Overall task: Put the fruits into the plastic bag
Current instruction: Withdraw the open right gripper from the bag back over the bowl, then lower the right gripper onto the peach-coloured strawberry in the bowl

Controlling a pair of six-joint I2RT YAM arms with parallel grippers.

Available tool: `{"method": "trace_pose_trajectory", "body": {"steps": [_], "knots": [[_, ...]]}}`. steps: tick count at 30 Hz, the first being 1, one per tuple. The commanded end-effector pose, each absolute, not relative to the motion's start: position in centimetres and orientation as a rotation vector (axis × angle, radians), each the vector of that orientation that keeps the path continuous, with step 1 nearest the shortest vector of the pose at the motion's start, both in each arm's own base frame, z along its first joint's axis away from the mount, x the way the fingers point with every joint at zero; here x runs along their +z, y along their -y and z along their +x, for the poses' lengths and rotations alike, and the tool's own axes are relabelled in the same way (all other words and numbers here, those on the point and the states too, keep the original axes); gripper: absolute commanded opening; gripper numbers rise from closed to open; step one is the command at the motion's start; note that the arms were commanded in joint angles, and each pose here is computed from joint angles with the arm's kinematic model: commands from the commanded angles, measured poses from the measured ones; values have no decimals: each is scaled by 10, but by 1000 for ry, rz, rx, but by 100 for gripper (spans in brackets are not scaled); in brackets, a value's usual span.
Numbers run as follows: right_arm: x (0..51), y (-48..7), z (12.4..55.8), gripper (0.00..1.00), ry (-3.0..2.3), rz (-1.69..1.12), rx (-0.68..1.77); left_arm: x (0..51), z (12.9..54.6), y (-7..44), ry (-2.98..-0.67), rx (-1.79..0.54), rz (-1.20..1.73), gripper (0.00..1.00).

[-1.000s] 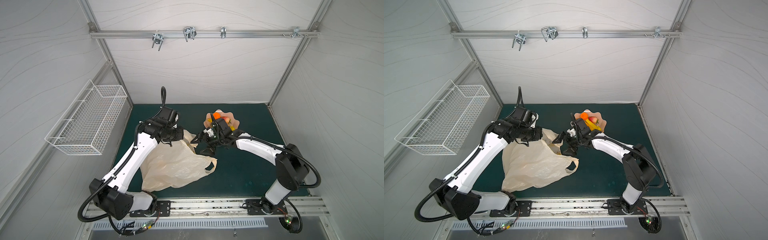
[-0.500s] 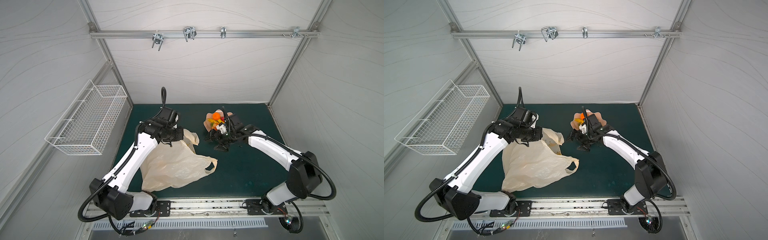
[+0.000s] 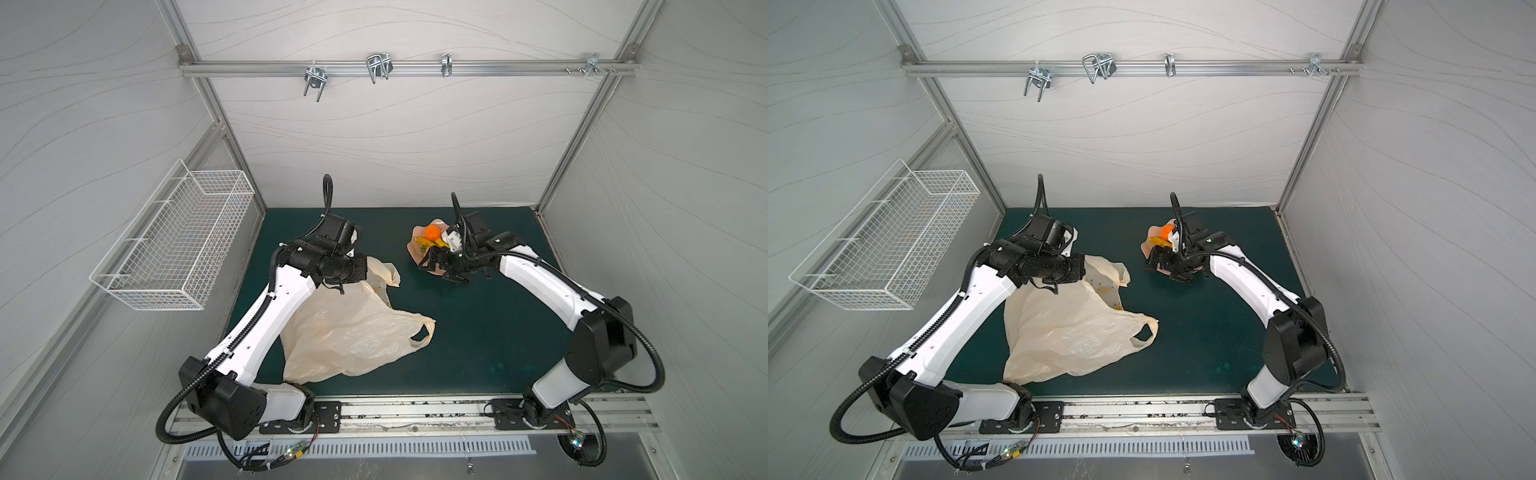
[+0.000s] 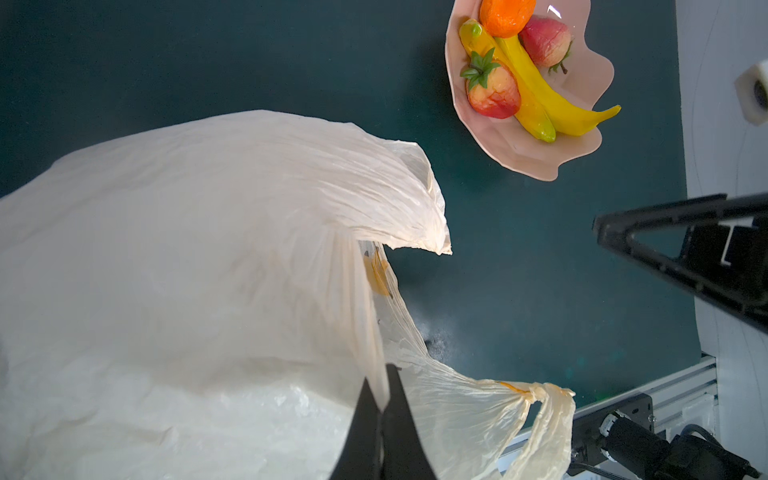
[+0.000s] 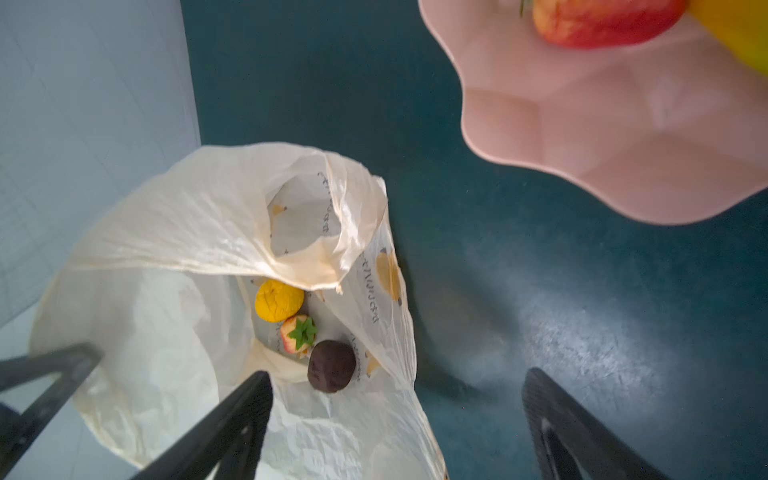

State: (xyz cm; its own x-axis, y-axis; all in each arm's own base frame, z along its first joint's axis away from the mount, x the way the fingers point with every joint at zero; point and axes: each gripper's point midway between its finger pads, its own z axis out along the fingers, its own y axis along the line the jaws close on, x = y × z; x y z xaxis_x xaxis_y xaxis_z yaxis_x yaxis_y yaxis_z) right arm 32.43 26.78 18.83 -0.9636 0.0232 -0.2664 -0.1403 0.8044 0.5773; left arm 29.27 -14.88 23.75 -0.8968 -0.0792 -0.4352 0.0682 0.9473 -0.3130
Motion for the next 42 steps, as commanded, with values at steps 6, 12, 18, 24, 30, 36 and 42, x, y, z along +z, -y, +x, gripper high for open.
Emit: {"method": "trace_pose_trajectory", "body": {"steps": [6, 12, 18, 24, 30, 36, 42], "knots": [[160, -247, 380, 86, -2739, -278, 541, 245, 291, 149, -2618, -459, 16, 0], [142, -247, 417, 83, -2717, -352, 386, 244, 287, 148, -2621, -460, 4, 0], [119, -248, 441, 81, -2732, -369, 307, 243, 285, 146, -2624, -458, -4, 0], [101, -250, 455, 80, -2741, -373, 271, 242, 283, 146, -2628, -461, -9, 0], [88, -254, 463, 80, -2752, -374, 268, 240, 281, 145, -2634, -457, -7, 0], [77, -257, 466, 78, -2775, -370, 279, 240, 280, 145, -2634, -462, -11, 0], [68, -258, 467, 75, -2789, -364, 270, 241, 277, 144, -2633, -468, -15, 0]]}}
